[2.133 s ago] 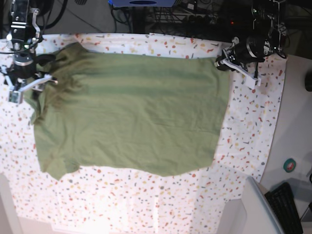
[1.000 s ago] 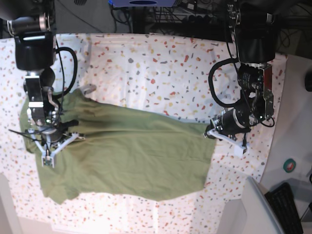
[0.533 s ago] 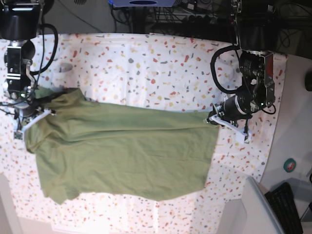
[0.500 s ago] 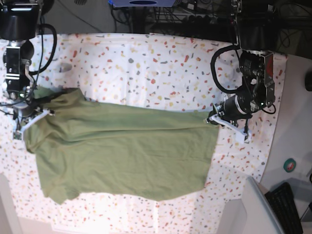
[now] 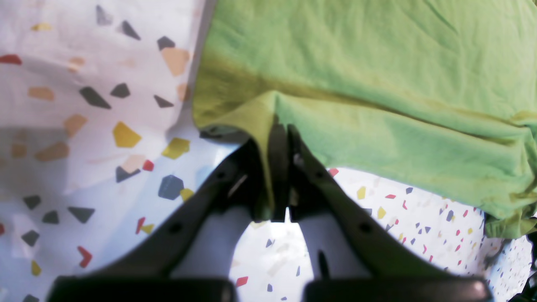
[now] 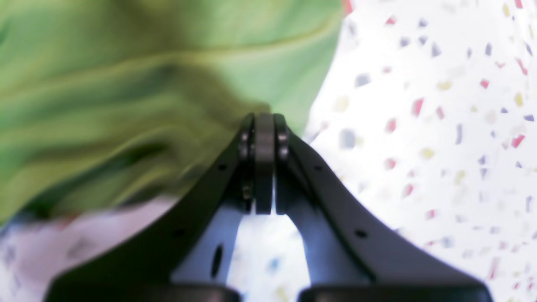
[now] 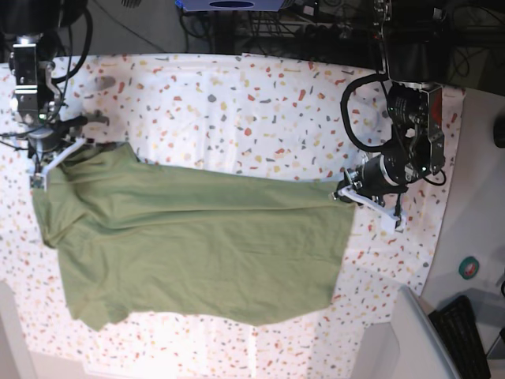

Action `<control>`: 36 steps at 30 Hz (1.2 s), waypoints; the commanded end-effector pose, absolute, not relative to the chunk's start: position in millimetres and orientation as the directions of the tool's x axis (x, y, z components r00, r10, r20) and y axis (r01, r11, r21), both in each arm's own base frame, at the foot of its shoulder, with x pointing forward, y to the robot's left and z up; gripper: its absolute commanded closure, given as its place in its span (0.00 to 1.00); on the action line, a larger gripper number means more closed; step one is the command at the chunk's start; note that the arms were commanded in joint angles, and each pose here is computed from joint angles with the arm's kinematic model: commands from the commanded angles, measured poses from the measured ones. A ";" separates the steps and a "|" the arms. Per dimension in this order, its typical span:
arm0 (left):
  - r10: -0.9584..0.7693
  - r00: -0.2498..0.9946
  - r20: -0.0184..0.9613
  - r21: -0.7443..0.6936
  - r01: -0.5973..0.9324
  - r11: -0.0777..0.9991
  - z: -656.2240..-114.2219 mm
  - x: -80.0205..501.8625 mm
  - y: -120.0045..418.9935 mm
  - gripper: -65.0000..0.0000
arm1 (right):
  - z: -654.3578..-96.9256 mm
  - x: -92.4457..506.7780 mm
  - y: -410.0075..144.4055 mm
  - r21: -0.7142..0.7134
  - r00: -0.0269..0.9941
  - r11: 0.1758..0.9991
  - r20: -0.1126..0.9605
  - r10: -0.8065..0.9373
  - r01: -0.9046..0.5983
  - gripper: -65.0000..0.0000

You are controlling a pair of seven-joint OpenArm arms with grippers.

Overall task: Layout the t-shirt on the table in an organized manner, then fold the t-shirt properly
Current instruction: 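Hold the collar-side edge with both grippers, lowering it flat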

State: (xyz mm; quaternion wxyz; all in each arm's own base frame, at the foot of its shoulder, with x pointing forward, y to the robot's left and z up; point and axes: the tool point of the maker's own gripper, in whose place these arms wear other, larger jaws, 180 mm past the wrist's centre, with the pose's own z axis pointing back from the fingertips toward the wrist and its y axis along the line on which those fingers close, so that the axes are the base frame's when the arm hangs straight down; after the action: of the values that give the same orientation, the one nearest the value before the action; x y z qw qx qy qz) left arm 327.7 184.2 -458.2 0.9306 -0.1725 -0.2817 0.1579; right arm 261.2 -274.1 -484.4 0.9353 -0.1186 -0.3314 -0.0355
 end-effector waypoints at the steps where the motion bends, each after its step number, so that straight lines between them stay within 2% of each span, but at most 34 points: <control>1: 0.388 0.770 0.507 -0.413 -0.178 0.893 -445.7 339.2 188.8 1.00 | -469.2 272.3 -273.2 -0.209 0.742 0.969 0.669 0.043 0.133 1.00; 8: 0.389 0.771 0.505 -0.413 -0.180 0.893 -446.7 338.2 188.9 1.00 | -478.7 230.3 -234.4 -0.191 0.769 0.981 0.630 0.105 0.022 1.00; 13: 0.392 0.767 0.508 -0.408 -0.186 0.894 -445.8 338.4 194.0 1.00 | -482.5 201.3 -227.8 -0.190 0.790 0.982 0.600 0.124 -0.010 1.00; 19: 0.384 0.767 0.514 -0.396 -0.185 0.900 -444.8 338.4 199.8 1.00 | -459.1 223.9 -288.6 -0.223 0.746 0.957 0.666 0.011 0.185 1.00; 22: 0.380 0.770 0.512 -0.395 -0.182 0.901 -445.6 337.6 198.4 1.00 | -453.5 224.1 -307.2 -0.111 0.685 0.930 0.707 -0.174 0.351 1.00; 24: 0.380 0.776 0.504 -0.393 -0.186 0.901 -449.2 332.8 198.4 1.00 | -449.9 223.9 -309.3 0.029 0.624 0.908 0.716 -0.311 0.419 1.00; 26: 0.381 0.777 0.501 -0.393 -0.187 0.900 -450.4 331.1 197.7 1.00 | -449.7 227.7 -293.7 0.154 0.615 0.909 0.691 -0.380 0.388 0.87; 28: 0.381 0.778 0.500 -0.393 -0.188 0.900 -450.9 330.4 197.7 1.00 | -447.3 233.1 -275.2 0.221 0.633 0.923 0.676 -0.378 0.315 0.85; 34: 0.381 0.781 0.495 -0.391 -0.191 0.900 -452.7 328.4 198.5 1.00 | -433.6 251.1 -250.2 0.196 0.669 0.963 0.693 -0.270 0.185 0.83; 36: 0.380 0.780 0.497 -0.391 -0.190 0.901 -452.3 328.7 198.4 1.00 | -430.8 257.4 -246.2 0.198 0.671 0.965 0.694 -0.261 0.171 0.76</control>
State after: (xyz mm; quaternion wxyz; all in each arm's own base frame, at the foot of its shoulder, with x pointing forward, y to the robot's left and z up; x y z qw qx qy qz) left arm 315.6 195.8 -465.1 0.9362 -0.1587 -0.2713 0.1572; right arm 243.3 -240.6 -446.5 0.9228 0.0626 -0.3588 -0.1254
